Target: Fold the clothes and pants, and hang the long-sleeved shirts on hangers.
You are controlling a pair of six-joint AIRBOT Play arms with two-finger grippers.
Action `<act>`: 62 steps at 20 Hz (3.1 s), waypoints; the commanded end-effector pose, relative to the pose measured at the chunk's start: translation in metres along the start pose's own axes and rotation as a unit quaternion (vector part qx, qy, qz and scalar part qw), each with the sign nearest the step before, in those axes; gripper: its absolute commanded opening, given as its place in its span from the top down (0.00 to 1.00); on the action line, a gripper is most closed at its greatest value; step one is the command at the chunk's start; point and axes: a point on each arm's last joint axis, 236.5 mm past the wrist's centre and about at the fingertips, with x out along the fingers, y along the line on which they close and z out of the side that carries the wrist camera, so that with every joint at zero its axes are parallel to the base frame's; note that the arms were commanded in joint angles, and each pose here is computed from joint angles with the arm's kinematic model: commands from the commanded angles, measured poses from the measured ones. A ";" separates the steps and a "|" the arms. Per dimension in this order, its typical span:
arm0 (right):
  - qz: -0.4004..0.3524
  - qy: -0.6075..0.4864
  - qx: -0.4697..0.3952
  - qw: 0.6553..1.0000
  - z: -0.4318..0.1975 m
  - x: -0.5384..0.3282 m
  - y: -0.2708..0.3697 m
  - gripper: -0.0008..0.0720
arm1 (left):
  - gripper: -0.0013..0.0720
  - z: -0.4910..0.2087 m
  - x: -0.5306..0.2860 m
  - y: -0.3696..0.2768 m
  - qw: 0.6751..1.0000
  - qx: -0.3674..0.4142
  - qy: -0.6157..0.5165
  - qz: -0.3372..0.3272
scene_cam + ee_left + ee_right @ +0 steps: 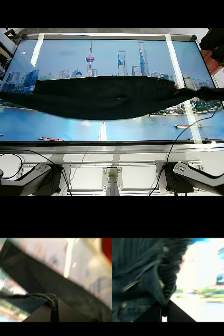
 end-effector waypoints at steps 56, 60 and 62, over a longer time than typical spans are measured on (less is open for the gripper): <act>-0.128 0.024 0.281 0.951 0.012 0.049 -0.140 0.97 | 0.95 -0.023 0.235 0.034 0.962 -0.060 0.204 0.169; -0.127 0.050 0.262 0.955 0.015 0.031 -0.130 0.97 | 0.95 -0.030 0.216 0.045 0.952 -0.089 0.231 0.179; -0.130 0.076 0.239 0.959 0.014 0.015 -0.123 0.97 | 0.95 -0.035 0.202 0.053 0.943 -0.083 0.256 0.195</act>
